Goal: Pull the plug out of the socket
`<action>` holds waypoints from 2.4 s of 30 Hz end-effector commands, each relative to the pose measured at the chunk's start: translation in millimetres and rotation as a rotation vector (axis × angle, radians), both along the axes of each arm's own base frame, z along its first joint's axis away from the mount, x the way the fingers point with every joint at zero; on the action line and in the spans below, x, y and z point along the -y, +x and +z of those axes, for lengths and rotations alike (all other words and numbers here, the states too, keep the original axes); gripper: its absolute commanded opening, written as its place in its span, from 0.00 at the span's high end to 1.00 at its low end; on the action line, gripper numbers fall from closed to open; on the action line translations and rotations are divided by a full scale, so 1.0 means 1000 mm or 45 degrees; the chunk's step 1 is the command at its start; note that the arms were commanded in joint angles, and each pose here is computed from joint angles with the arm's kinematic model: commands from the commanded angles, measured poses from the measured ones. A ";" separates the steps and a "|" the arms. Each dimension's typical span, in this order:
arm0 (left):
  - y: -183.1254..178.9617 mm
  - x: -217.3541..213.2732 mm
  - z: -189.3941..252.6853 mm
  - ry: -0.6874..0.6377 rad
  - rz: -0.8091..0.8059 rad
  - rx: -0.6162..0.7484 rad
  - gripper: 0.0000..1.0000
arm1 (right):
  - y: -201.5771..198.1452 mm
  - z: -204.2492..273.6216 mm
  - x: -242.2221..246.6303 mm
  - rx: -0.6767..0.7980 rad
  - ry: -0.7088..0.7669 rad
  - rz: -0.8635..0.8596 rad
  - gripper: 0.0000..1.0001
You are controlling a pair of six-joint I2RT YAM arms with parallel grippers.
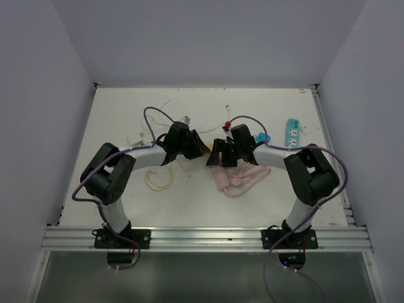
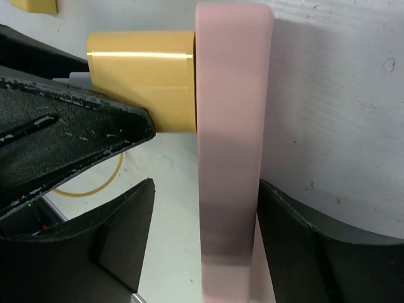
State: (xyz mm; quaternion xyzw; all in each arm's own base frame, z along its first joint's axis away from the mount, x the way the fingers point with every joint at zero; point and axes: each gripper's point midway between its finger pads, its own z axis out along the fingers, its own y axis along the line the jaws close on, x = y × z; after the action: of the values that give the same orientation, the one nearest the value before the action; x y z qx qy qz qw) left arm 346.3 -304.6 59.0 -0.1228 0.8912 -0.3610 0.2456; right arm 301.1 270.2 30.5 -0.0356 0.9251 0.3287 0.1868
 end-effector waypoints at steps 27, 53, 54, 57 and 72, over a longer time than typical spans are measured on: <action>0.009 -0.020 0.062 -0.122 0.052 0.135 1.00 | -0.028 -0.088 0.081 -0.224 -0.516 -0.191 1.00; 0.029 -0.074 0.079 -0.036 0.146 0.213 1.00 | -0.029 -0.091 0.112 -0.267 -0.650 -0.306 1.00; 0.030 -0.079 0.075 -0.012 0.147 0.203 1.00 | -0.031 -0.091 0.113 -0.269 -0.646 -0.304 1.00; 0.033 -0.085 0.062 0.052 0.118 0.198 1.00 | -0.030 -0.084 0.106 -0.248 -0.580 -0.278 1.00; 0.020 -0.063 0.006 0.033 -0.035 0.098 0.85 | -0.035 -0.071 0.090 -0.222 -0.445 -0.202 1.00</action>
State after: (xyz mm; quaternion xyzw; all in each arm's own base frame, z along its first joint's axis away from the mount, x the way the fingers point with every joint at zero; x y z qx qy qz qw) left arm 361.9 -228.5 54.8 -0.1233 0.9016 -0.3272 0.2546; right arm 329.4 227.5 17.6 0.0407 0.9380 0.2511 0.2353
